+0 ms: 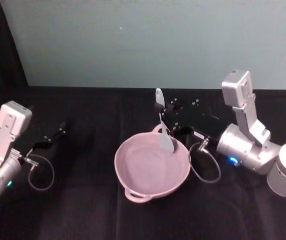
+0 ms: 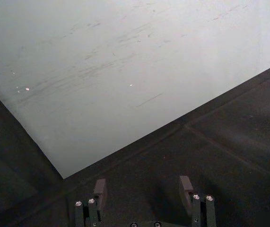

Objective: Use the one hand to pick up the spoon and stir the clear water in the bowl.

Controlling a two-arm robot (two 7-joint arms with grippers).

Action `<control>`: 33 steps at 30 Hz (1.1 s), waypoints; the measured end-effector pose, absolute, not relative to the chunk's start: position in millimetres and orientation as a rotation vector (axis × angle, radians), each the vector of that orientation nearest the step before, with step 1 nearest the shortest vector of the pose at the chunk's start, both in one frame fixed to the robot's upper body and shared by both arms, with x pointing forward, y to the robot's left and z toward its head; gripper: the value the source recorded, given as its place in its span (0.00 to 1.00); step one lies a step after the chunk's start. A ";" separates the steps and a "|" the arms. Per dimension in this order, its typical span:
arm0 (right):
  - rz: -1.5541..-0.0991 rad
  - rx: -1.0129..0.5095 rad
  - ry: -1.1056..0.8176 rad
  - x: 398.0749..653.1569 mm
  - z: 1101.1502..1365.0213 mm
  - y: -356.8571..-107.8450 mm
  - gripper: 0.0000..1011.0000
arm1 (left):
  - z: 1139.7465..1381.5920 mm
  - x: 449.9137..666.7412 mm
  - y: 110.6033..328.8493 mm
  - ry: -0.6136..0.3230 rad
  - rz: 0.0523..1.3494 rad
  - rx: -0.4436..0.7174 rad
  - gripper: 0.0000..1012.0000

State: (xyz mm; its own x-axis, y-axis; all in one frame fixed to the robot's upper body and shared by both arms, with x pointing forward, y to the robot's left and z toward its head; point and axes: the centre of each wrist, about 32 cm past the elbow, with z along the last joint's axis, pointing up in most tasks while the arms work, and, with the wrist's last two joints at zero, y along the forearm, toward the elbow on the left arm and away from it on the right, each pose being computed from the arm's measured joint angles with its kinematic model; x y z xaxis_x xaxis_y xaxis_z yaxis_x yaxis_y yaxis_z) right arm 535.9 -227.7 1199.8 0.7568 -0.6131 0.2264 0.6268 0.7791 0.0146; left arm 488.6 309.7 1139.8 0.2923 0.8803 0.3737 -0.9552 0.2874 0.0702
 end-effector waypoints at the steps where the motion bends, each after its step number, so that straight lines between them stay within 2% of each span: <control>1: -0.675 -0.062 -0.224 533.6 1199.7 -227.9 0.12 | 1139.8 488.6 309.7 -0.285 1.248 0.304 0.99; 7: -0.639 -0.047 -0.212 522.1 1196.3 -221.6 0.12 | 1139.8 488.6 309.7 -0.285 1.248 0.304 0.99; 10: -0.595 -0.028 -0.192 520.5 1190.7 -209.7 0.12 | 1139.8 488.6 309.7 -0.285 1.248 0.304 0.99; 18: -0.538 0.009 -0.174 533.3 1180.9 -183.2 0.12 | 1139.8 488.6 309.7 -0.285 1.248 0.304 0.99; 22: -0.548 0.029 -0.189 541.9 1179.7 -177.9 0.12 | 1139.8 488.6 309.7 -0.285 1.248 0.304 0.99; 28: -0.605 0.040 -0.207 553.0 1177.6 -182.4 0.12 | 1139.8 488.6 309.7 -0.285 1.248 0.304 0.99; 33: -0.685 0.034 -0.215 554.2 1174.8 -198.7 0.12 | 1139.8 488.6 309.7 -0.285 1.248 0.304 0.99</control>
